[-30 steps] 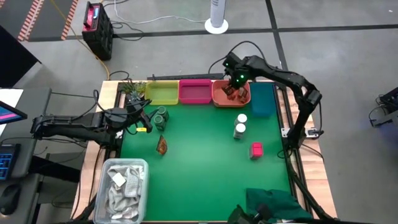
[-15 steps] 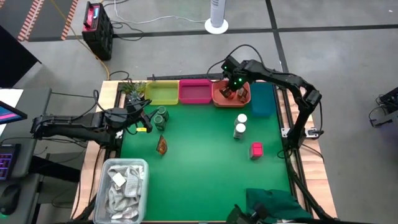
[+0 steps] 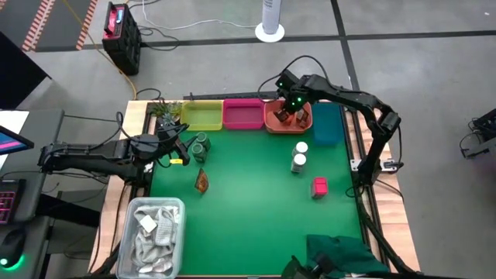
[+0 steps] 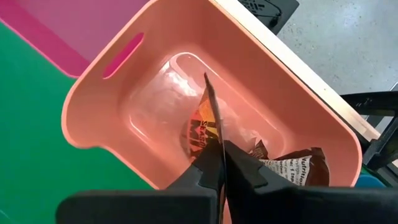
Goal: Sort spices by type
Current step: Put the right orange seasoning pack into the orange bin, then put the bottom white seasoning into the blue bin
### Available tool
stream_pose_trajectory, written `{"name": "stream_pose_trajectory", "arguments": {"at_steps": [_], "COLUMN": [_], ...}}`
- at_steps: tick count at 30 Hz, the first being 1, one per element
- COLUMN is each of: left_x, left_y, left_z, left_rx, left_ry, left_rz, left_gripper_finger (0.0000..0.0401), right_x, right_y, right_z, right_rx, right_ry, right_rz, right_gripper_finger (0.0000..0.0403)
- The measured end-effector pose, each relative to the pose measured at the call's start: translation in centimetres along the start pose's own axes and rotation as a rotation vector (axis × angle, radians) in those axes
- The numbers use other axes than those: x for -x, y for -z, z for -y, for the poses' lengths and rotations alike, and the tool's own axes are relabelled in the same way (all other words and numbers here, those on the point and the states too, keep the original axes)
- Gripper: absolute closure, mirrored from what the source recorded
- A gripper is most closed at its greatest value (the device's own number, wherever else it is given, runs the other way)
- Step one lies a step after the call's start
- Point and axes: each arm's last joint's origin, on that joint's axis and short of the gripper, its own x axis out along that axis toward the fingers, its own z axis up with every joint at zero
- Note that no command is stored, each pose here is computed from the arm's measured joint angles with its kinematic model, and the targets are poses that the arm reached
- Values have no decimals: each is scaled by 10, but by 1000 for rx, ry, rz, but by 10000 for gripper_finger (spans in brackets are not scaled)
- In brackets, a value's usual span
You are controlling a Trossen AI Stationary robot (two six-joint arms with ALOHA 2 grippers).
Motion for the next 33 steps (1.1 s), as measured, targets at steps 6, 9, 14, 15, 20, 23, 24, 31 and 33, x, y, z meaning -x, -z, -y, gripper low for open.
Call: {"name": "stream_pose_trajectory", "arguments": {"at_steps": [6,9,14,15,20,23,24,31,33], "left_x": [0,0,0,0,0,0,0,0,0], "left_y": [0,0,0,0,0,0,0,0,0], "left_z": [0,0,0,0,0,0,0,0,0], "left_rx": [0,0,0,0,0,0,0,0,0], "left_ry": [0,0,0,0,0,0,0,0,0], "left_rz": [0,0,0,0,0,0,0,0,0], "left_gripper_finger": [177,177,177,177,177,177,177,177,177], "right_x": [1,1,1,1,1,2,3,19,26], "right_y": [1,2,2,2,3,3,2,-7,-11], "right_z": [-5,-5,-5,-6,-7,-7,-7,-13,-19], "right_rx": [20,24,25,26,31,30,29,70,105], "right_ry": [-4,-5,-2,-3,-5,-5,-4,-19,-29], "right_rz": [-3,-7,-15,-15,-14,-12,-10,48,76], "right_gripper_finger": [352,335,297,288,249,231,227,207,205]}}
